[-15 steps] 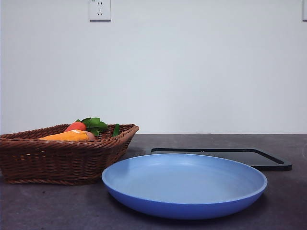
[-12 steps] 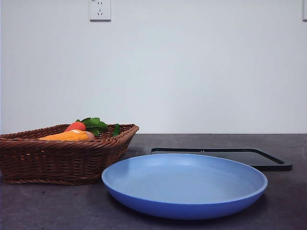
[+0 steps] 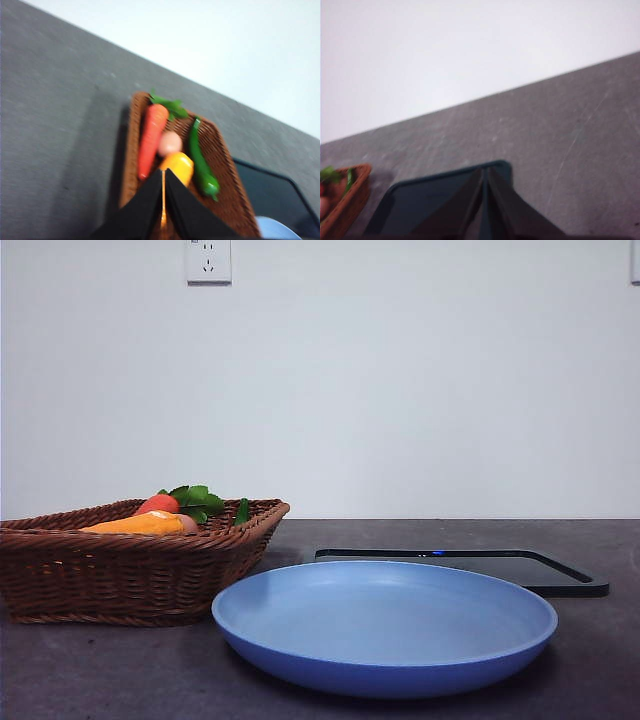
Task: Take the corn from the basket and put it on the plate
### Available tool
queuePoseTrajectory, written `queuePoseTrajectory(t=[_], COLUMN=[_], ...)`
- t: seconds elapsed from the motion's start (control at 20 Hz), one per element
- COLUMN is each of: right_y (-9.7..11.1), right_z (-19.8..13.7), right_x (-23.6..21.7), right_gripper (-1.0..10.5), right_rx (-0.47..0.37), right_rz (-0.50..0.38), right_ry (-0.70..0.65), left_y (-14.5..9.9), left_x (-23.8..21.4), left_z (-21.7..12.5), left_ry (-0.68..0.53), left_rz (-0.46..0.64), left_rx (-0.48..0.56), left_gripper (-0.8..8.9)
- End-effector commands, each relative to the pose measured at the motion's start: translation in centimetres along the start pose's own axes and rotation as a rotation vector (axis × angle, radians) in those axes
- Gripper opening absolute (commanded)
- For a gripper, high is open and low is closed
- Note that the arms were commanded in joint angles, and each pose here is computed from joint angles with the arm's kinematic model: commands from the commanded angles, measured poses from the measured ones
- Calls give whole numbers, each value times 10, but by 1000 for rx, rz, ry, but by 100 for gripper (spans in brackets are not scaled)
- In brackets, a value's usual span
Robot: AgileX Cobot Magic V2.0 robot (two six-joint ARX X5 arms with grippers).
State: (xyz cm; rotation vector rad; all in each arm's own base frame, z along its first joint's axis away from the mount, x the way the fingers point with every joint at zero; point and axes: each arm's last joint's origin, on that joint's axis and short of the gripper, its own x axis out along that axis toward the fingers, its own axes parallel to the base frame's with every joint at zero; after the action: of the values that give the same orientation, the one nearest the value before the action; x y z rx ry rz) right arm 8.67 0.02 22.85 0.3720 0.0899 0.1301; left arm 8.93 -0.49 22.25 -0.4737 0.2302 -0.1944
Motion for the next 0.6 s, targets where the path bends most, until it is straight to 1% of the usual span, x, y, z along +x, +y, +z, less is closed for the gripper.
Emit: queuePoseTrajectory(t=[0.05, 0.45, 0.6], right_y=[7, 24, 28], right_z=[14, 48, 57], right_x=[1, 12, 15], right_gripper=[1, 1, 1], right_rx=[-27, -87, -118], right_rz=[41, 198, 227], right_ry=[53, 359, 471], left_y=[-10, -29, -33], left_x=[-2, 4, 5], left_z=[17, 49, 56], left_ry=[35, 284, 362], left_rz=[-40, -138, -163], left_rx=[46, 180, 212], left_gripper=[7, 7, 7])
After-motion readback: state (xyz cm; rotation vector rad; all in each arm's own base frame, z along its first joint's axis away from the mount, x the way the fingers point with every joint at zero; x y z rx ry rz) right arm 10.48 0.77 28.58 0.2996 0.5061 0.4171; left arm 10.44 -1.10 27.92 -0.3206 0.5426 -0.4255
